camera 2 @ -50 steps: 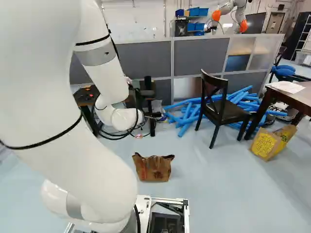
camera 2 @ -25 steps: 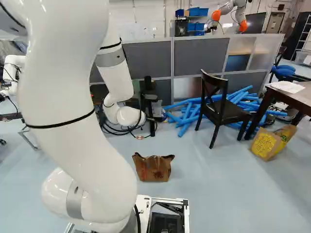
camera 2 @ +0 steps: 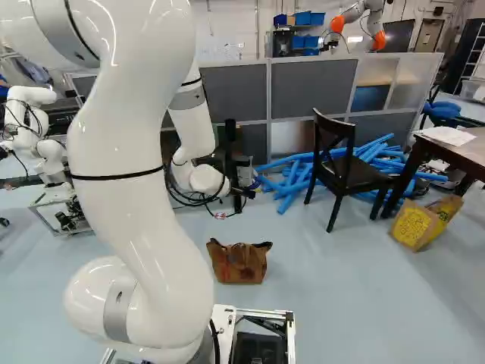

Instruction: Pick up the bag on the ground and place it on the table

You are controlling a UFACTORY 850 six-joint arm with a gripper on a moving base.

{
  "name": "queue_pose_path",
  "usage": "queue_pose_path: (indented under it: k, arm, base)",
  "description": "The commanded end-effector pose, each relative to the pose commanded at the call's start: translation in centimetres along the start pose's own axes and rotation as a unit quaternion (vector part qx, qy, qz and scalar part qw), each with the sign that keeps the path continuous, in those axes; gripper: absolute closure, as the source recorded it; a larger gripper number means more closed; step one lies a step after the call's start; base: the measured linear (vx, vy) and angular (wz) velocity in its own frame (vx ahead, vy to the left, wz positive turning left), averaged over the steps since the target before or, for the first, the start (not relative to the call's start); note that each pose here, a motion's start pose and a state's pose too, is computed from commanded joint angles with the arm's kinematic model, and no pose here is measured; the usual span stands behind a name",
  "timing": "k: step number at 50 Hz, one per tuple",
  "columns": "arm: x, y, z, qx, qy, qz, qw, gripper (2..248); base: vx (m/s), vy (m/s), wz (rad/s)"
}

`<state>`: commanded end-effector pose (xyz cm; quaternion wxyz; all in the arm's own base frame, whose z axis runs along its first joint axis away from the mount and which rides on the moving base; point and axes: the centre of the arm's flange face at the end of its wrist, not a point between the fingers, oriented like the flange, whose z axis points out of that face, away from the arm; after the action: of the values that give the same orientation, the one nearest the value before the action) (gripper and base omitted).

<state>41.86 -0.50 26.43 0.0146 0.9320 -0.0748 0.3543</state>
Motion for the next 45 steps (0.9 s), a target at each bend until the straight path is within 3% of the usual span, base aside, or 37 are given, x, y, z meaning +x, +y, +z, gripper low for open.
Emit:
queue_pose_path:
  k: [25, 45]
  arm:
    - [-0.3, -0.8, 4.9, -0.016, -0.06, 0.024, 0.9978, 3]
    - [-1.6, -0.8, 7.8, -0.032, -0.111, 0.048, 0.9922, 3]
  base:
    - [0.0, 0.0, 0.0]
    - [0.0, 0.0, 0.0]
